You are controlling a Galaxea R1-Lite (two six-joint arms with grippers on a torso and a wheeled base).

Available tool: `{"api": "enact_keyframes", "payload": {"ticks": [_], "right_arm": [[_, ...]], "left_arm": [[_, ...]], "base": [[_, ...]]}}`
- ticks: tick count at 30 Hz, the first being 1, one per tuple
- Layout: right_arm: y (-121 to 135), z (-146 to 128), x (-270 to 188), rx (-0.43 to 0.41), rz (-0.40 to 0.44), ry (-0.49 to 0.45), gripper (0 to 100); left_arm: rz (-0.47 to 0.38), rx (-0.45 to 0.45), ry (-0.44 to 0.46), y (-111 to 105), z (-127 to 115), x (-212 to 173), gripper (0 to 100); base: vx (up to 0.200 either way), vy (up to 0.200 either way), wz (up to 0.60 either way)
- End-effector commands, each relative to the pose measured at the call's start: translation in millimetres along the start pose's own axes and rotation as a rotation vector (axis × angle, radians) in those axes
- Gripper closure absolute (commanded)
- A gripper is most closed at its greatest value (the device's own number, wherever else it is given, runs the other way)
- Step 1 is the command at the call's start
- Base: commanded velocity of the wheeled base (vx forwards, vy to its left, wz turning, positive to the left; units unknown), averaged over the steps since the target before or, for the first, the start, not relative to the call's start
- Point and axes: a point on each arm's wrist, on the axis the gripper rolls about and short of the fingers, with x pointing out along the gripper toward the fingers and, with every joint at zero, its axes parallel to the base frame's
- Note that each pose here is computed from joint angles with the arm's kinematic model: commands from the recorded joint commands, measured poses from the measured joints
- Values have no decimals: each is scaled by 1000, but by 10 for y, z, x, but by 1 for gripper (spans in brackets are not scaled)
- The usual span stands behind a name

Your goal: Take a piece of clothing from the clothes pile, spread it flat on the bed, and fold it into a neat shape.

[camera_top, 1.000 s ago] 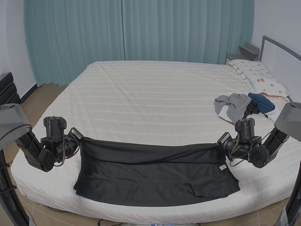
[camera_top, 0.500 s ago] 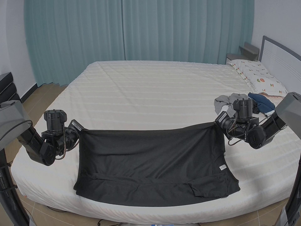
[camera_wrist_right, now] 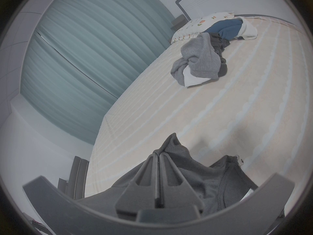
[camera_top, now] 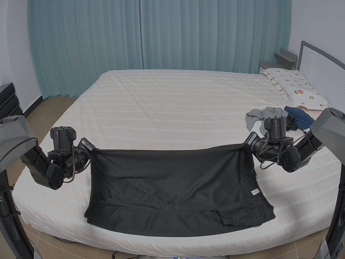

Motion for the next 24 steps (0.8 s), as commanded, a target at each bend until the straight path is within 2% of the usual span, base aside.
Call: {"api": "enact_keyframes", "payload": {"ticks": [1, 10, 19, 24], "right_arm": [[-76, -31, 23, 2, -17, 12, 100], [-40, -49, 15, -3, 10, 34, 100], [-71, -52, -115, -27, -5, 46, 100], [-152, -94, -208, -61, -27, 64, 100]], "left_arm": [[0, 11, -8, 3, 29, -32, 100], [5, 15, -12, 22, 48, -23, 100], [39, 20, 17, 97, -8, -27, 100], [68, 114, 47, 200, -92, -38, 100]], "base": [[0, 0, 0], [0, 0, 0], [0, 0, 0], [0, 0, 0]]}}
